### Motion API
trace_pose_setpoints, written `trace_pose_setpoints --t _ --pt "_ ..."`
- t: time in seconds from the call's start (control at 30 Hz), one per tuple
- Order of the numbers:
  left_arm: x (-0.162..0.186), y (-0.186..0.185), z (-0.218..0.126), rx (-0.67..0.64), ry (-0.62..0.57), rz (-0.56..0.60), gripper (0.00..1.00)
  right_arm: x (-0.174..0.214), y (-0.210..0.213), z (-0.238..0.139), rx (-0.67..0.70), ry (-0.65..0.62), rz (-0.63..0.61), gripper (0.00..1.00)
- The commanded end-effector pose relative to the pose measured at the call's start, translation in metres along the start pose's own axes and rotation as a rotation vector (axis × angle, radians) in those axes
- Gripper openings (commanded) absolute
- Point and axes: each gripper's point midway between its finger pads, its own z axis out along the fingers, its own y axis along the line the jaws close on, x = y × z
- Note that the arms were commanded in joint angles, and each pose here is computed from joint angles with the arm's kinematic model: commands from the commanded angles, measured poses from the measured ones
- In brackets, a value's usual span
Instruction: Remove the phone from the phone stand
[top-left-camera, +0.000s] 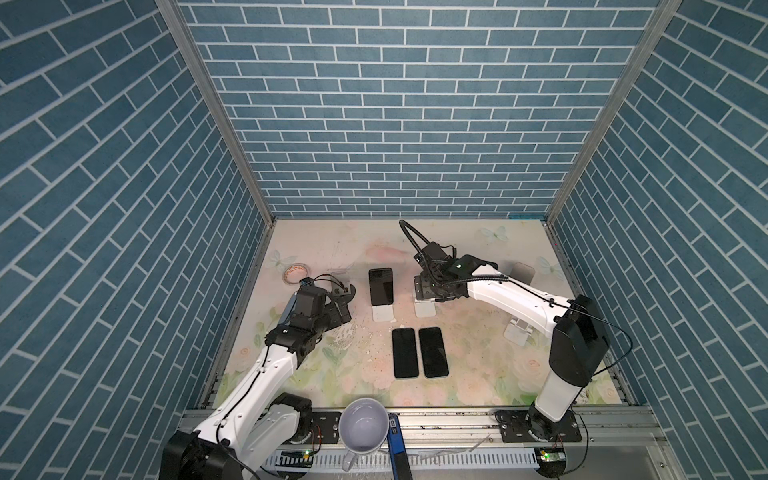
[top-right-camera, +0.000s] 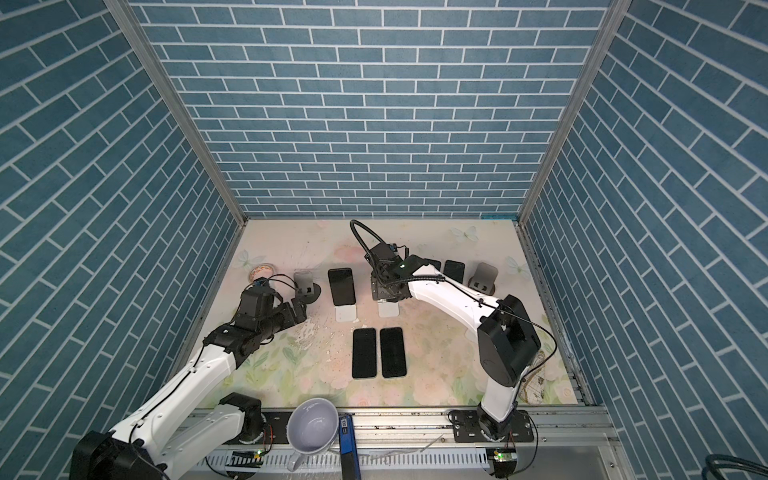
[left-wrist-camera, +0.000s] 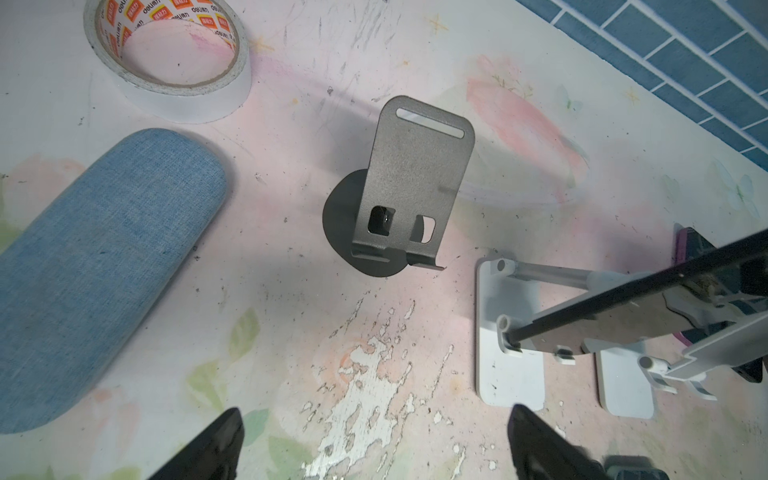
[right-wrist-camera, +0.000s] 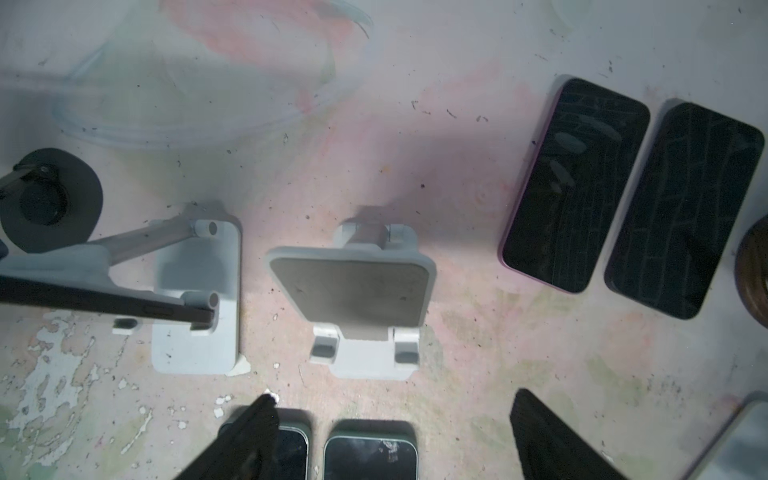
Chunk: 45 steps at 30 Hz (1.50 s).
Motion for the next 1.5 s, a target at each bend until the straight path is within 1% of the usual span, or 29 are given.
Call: trace_pose_setpoints --t 0.0,0.27,0.57,0.87,1.07,1.23,1.47 --pt "0.003 0.009 -0.001 -0.031 0.002 0.009 1.0 -0.024 0.014 0.004 -0.034 -0.046 -0.01 0.89" --pt "0.004 0.013 -0.002 -0.048 0.004 0.01 1.0 -0.04 0.014 0.022 0.021 -0.065 0.0 0.89" --pt "0.004 0.016 -0.004 -0.059 0.004 0.012 1.0 -0.039 0.011 0.039 0.055 -0.068 0.019 0.88" --pt "0.004 0.016 -0.006 -0.055 -0.001 0.01 1.0 -0.038 0.011 0.043 0.055 -0.077 0.026 0.74" --pt "0.004 0.017 -0.007 -0.056 -0.002 0.007 1.0 -0.042 0.011 0.042 0.055 -0.096 0.023 0.59" --pt "0.004 0.018 -0.008 -0.057 -0.005 0.008 1.0 -0.051 0.01 0.036 0.051 -0.127 0.019 0.56" --pt "0.004 0.018 -0.009 -0.057 -0.006 0.007 1.0 -0.078 0.021 0.031 -0.011 -0.182 0.011 0.56"
